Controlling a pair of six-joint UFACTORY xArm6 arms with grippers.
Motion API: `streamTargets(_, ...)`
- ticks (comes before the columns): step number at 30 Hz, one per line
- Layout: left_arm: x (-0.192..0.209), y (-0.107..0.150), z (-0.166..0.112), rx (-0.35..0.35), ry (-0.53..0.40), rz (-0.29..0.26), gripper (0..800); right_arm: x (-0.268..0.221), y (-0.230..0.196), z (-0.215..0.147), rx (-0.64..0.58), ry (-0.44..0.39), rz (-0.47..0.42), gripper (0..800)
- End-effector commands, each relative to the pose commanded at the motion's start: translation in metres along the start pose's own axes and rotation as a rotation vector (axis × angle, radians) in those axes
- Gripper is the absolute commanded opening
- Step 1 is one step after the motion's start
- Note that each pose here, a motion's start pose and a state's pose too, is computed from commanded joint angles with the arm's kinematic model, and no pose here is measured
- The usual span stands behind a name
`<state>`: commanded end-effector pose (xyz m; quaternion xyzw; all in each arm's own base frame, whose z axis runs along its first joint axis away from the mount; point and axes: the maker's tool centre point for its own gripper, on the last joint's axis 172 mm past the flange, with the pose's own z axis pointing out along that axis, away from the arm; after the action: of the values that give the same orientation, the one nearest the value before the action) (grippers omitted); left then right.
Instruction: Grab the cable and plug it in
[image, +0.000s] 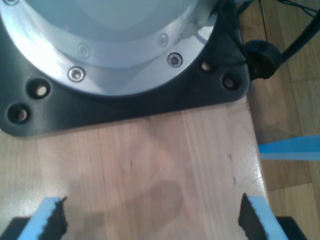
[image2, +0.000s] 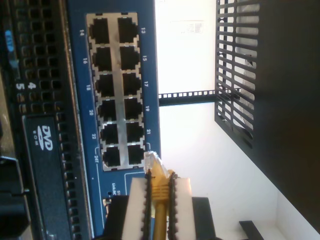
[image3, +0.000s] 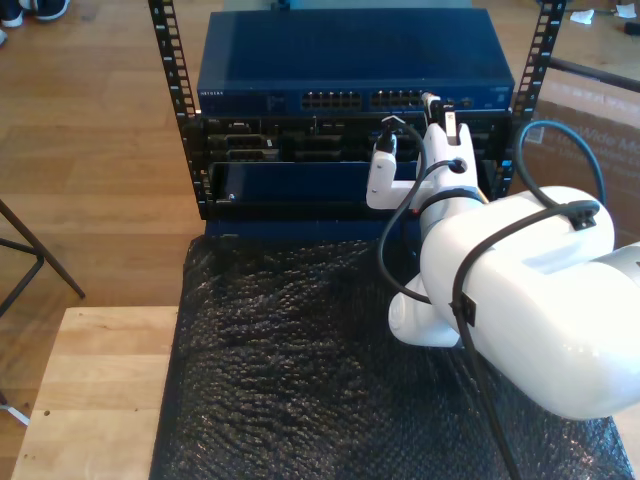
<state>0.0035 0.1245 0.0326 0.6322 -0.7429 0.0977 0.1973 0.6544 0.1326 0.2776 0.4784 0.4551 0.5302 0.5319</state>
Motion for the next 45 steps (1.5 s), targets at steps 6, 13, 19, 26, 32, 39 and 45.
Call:
streamTargets(6, 0.0, 0.0, 0.0, 0.0, 0.0, 0.0, 800, 0.0, -0.003, 0.003, -0.001, -0.003, 0.001, 0)
streamTargets(13, 0.0, 0.0, 0.0, 0.0, 0.0, 0.0, 800, -0.003, -0.008, 0.003, 0.004, -0.007, -0.001, 0)
streamTargets(19, 0.0, 0.0, 0.0, 0.0, 0.0, 0.0, 800, -0.002, -0.007, 0.006, -0.001, -0.007, 0.002, 0)
streamTargets(26, 0.0, 0.0, 0.0, 0.0, 0.0, 0.0, 800, -0.002, -0.005, 0.007, -0.006, -0.008, 0.004, 0)
streamTargets(32, 0.0, 0.0, 0.0, 0.0, 0.0, 0.0, 800, -0.002, -0.005, 0.007, -0.006, -0.008, 0.004, 0)
streamTargets(39, 0.0, 0.0, 0.0, 0.0, 0.0, 0.0, 800, -0.001, -0.006, 0.008, -0.007, -0.008, 0.005, 0)
streamTargets(45, 0.0, 0.0, 0.0, 0.0, 0.0, 0.0, 800, -0.001, -0.006, 0.009, -0.007, -0.008, 0.005, 0)
